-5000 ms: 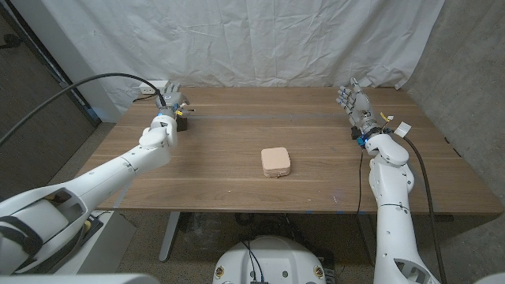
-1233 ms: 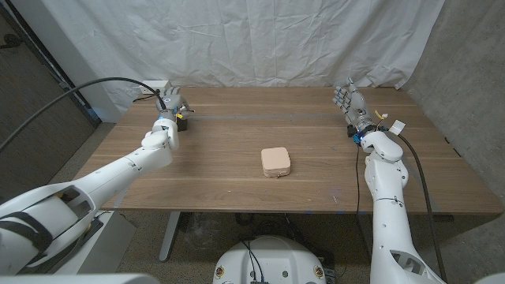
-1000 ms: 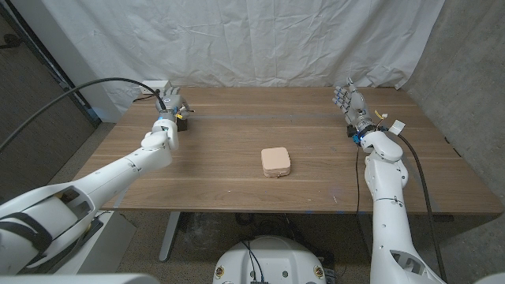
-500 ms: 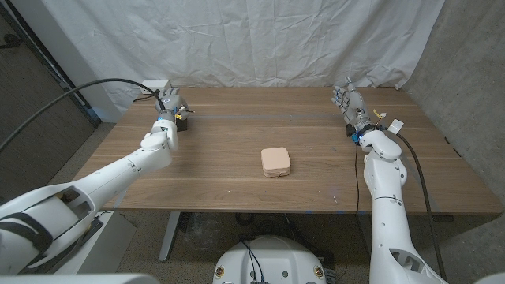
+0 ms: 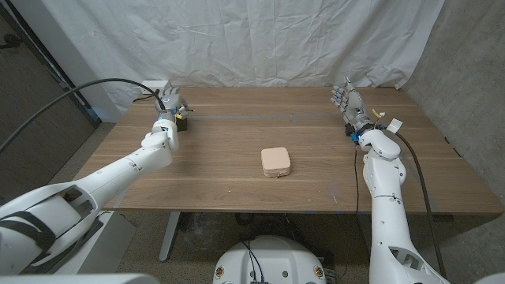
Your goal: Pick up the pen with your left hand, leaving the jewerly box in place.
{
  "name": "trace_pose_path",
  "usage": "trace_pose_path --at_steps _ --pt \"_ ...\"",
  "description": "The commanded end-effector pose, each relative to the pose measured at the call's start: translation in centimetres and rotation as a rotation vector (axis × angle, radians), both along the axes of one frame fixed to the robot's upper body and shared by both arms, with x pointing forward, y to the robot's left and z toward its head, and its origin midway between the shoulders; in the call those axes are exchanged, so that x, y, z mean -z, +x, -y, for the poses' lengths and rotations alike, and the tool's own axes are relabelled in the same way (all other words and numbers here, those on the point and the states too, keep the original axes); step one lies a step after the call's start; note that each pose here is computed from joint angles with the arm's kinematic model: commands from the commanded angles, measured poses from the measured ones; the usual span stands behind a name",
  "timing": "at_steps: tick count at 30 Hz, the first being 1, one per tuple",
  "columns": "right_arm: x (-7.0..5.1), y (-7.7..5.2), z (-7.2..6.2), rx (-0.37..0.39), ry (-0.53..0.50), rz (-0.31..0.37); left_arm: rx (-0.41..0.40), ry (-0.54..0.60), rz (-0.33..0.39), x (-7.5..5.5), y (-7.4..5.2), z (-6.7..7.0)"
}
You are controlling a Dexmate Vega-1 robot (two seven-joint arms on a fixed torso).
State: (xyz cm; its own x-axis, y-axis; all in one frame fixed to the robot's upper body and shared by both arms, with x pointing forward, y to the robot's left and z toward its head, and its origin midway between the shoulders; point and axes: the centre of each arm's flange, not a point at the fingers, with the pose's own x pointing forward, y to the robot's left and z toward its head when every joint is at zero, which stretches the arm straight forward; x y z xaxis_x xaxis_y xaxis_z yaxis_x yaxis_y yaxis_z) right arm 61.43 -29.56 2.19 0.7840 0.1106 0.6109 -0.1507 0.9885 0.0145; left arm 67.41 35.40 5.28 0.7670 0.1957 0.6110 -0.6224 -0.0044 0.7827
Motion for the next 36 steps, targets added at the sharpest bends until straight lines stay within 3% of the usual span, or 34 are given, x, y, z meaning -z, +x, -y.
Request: trace_pose_path --at_steps 1,36 --pt "-0.13 0.05 0.02 0.003 -0.002 0.000 0.001 -0.002 0.013 -0.14 0.12 0.13" --pt "-0.27 0.40 -0.11 -0.003 -0.005 -0.001 -0.004 -0.018 0.030 -0.46 -0.17 0.13"
